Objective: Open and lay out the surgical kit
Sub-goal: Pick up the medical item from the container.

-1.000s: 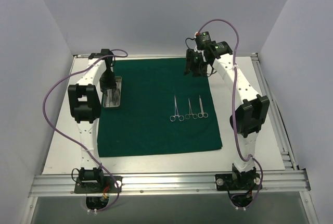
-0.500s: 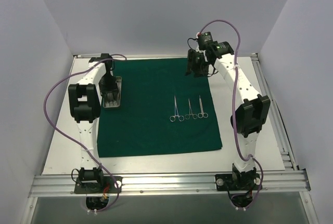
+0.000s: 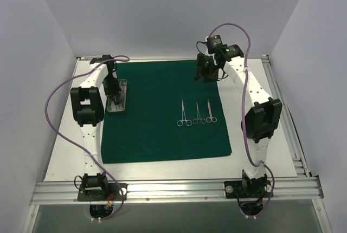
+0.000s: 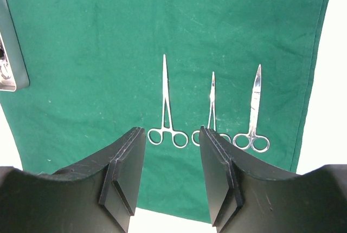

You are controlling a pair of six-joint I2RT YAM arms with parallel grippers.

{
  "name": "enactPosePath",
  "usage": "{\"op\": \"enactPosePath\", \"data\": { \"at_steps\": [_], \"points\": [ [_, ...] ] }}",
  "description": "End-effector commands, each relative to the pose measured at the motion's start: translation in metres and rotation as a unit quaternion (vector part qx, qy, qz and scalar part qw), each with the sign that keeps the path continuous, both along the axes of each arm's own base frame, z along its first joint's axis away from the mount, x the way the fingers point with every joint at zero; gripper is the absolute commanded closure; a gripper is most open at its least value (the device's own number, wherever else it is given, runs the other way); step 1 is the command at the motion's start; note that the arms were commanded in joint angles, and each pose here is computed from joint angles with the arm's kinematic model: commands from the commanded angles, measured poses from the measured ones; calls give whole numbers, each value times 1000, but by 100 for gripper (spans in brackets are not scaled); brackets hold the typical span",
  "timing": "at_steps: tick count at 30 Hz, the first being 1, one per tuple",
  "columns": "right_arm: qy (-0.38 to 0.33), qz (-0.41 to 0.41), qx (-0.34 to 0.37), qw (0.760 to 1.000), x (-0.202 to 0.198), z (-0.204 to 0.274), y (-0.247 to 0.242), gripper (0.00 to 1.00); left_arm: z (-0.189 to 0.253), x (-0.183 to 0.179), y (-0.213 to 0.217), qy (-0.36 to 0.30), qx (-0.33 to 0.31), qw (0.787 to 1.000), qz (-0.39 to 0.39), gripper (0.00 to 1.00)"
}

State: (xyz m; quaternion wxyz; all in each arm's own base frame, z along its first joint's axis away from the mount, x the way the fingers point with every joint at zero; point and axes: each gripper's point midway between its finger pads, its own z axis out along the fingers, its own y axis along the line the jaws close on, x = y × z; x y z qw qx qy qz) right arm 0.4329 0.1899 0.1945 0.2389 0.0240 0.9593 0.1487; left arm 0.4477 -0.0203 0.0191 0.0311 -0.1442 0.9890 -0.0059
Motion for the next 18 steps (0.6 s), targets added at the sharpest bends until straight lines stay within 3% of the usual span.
{"op": "enactPosePath", "data": {
  "at_steps": [1,6,18],
  "points": [
    [-28,2,10,1000,-10,29,-5,55,-7,9,-5,-23,-18,1000,-6,98],
    [-28,4,18,999,-9,28,-2,55,40,15,-9,-67,-33,997,-6,98],
    [-26,17,31,999,-5,23,13,55,86,9,-1,-91,-12,996,2,98]
  ]
}}
